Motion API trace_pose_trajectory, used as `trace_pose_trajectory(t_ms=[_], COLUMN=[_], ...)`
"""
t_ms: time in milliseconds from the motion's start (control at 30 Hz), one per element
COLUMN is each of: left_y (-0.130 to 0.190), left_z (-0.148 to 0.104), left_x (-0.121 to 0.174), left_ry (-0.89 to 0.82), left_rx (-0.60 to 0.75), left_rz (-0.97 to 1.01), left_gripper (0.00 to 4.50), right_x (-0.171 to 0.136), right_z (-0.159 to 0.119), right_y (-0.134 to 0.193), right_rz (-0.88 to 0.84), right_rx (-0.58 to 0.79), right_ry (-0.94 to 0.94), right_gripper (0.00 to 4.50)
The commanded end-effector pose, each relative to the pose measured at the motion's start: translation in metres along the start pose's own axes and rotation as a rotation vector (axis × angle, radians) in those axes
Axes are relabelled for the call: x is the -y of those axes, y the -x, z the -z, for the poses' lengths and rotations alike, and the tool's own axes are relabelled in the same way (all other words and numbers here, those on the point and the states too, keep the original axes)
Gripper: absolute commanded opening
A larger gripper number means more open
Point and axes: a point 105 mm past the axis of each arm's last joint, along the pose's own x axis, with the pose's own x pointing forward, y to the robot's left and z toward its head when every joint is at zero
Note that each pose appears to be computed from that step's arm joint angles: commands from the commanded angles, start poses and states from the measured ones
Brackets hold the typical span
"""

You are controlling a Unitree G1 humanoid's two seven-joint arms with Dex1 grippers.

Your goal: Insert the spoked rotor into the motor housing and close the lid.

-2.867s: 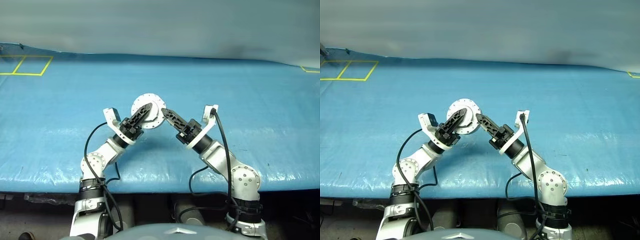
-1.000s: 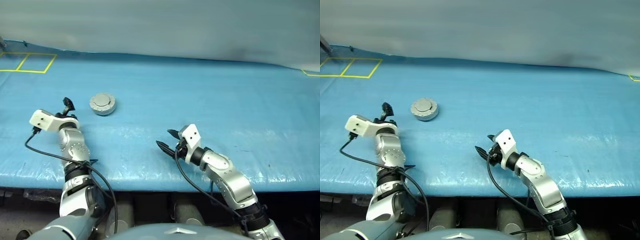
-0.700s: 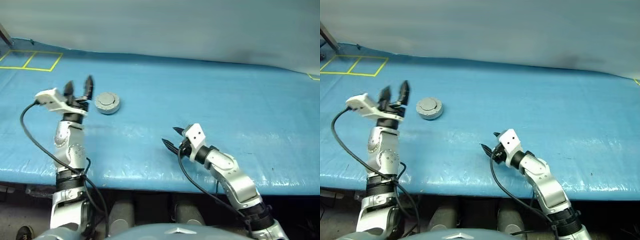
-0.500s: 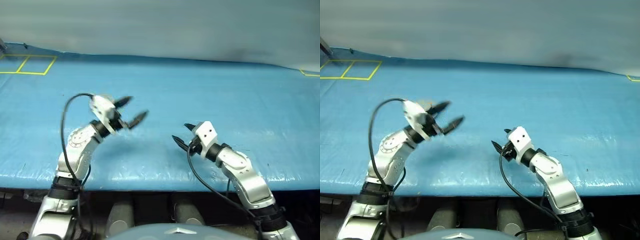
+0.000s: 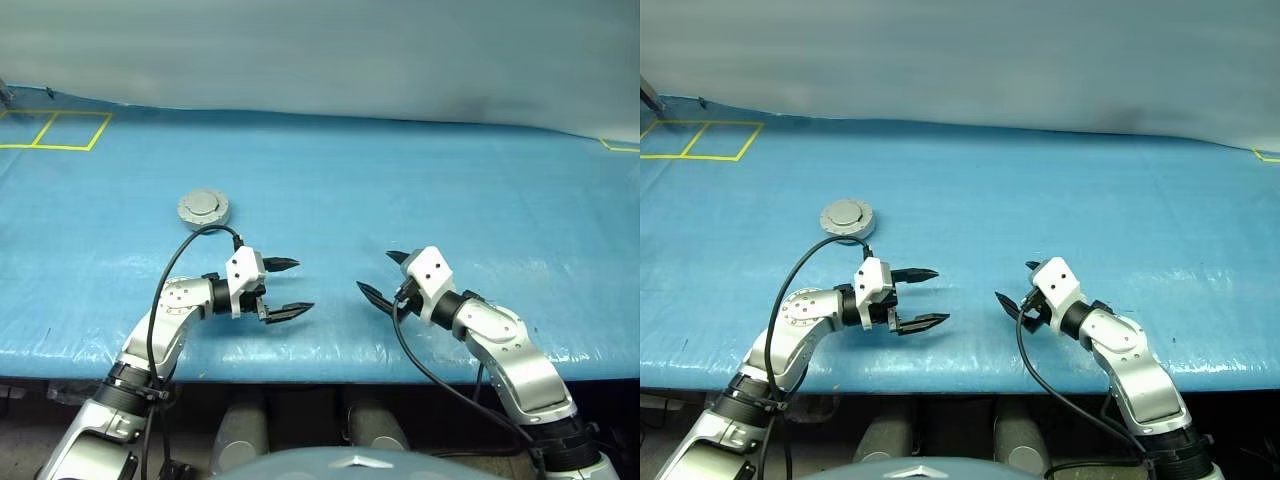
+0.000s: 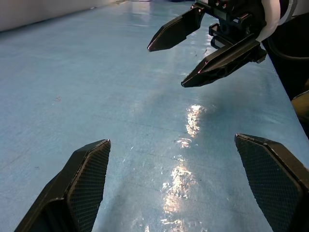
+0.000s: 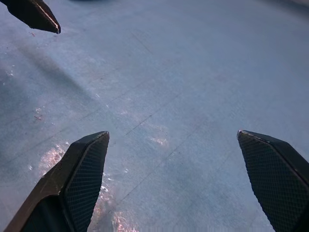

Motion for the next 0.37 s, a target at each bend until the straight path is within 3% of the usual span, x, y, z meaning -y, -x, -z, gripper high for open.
trace_pose_trajectory(t_ms=[33, 367], left_y=[0.0007, -0.0016], left_z=[-0.01, -0.0083], left_x=[-0.0042, -0.0091], left_ry=[-0.029, -0.03], left_rx=[0.027, 0.031], left_rz=[-0.01, -0.056], left_gripper=[4.5, 4.5], right_x=[0.0041, 0.0099], right_z=[-0.0118, -0.0119], right_y=[0.0013, -0.0001], right_rz=[0.026, 0.086], right_rx=[0.042, 0.035], right_ry=[0.033, 0.069], right_gripper=[4.48, 4.48])
